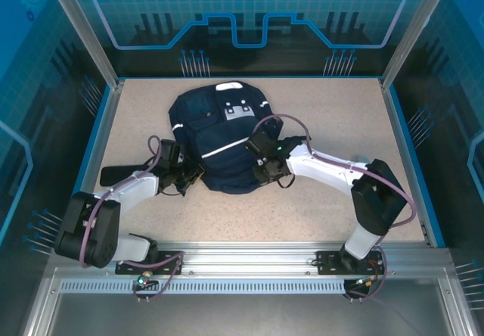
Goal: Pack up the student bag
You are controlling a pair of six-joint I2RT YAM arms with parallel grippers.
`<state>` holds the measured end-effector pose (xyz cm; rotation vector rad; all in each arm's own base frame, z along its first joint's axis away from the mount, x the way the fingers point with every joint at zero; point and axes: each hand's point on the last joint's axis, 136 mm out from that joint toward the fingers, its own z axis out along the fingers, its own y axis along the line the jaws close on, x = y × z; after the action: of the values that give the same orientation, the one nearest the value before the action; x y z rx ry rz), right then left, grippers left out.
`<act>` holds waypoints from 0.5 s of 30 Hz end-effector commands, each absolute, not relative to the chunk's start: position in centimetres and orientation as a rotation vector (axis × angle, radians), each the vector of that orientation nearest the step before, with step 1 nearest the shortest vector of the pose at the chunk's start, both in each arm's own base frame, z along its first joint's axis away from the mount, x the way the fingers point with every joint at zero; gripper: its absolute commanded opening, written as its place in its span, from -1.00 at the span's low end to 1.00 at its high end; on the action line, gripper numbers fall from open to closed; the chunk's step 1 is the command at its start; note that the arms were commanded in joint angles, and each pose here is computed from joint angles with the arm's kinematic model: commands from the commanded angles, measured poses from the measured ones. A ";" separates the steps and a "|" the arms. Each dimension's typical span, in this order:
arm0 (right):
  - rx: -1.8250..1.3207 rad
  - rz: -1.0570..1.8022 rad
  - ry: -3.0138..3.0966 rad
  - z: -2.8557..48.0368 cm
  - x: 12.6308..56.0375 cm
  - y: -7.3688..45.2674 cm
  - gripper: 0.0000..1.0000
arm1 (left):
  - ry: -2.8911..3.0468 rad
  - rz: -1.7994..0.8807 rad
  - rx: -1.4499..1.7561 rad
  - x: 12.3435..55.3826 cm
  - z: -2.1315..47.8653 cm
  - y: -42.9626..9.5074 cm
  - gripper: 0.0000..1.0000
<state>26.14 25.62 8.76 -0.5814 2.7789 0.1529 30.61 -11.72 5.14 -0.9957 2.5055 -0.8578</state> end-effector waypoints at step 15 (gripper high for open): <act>-0.716 0.607 2.740 9.4 22.8 37.4 -1.00 | 2.446 -0.552 -0.909 33.1 8.4 -7.1 -0.17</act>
<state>21.55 34.96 7.73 -0.7724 2.7957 0.5125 34.56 -8.82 7.39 -0.8992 2.4581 -0.6433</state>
